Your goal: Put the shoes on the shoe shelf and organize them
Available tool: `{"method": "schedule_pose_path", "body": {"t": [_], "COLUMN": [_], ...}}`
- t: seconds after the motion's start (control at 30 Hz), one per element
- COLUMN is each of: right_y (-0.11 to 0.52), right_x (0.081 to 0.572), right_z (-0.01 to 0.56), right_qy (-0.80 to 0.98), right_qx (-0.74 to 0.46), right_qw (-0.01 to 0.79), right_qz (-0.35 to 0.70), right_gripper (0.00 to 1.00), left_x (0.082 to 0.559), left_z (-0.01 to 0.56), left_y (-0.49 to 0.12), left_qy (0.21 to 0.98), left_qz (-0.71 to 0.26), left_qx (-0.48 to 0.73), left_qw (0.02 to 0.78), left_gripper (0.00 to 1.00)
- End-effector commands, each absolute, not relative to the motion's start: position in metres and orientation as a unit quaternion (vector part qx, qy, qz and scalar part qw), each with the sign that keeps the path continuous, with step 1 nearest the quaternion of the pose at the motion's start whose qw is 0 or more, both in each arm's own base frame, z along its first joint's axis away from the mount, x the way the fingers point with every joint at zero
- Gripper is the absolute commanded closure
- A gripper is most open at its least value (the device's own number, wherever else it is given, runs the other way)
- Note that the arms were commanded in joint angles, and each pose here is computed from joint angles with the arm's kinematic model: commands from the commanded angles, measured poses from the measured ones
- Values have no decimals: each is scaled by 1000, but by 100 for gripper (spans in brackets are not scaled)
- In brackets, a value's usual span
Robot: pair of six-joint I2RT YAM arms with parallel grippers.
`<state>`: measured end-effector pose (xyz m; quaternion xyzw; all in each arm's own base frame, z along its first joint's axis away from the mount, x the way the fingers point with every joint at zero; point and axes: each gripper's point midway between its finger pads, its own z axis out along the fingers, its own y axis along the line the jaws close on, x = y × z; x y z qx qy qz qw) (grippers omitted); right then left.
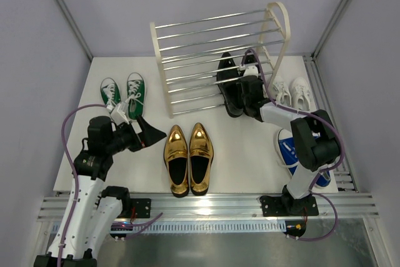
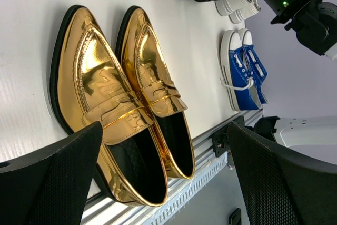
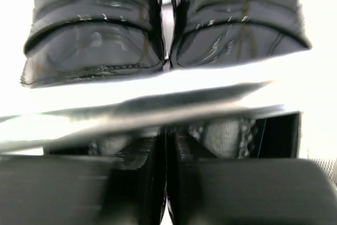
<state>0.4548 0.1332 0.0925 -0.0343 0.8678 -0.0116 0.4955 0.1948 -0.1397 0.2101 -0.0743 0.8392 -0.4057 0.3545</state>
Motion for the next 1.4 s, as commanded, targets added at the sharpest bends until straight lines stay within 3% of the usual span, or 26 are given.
{"method": "schedule_pose_path", "body": {"t": [0.0, 0.1, 0.47, 0.73, 1.07, 1.37], "right_y": [147, 146, 132, 75, 34, 42], "right_x": [499, 492, 453, 404, 439, 471], "right_z": [190, 192, 221, 228, 187, 184], "right_qy": [774, 771, 755, 749, 824, 751], "right_qx": [9, 4, 18, 126, 126, 84], "right_qw": [632, 636, 653, 650, 545, 653], "right_qz": [34, 38, 53, -25, -85, -42], "right_gripper": [68, 46, 20, 18, 16, 19], "left_x": [194, 193, 195, 200, 199, 199], "left_z": [222, 222, 221, 223, 226, 225], "left_y": [-140, -139, -140, -143, -144, -143], "left_qy": [832, 832, 831, 826, 823, 825], "left_qz": [-408, -407, -409, -420, -423, -421], "left_qx": [-65, -64, -66, -71, -68, -64], "left_qw": [369, 370, 371, 369, 372, 373], "left_gripper": [0, 0, 0, 0, 0, 0]}}
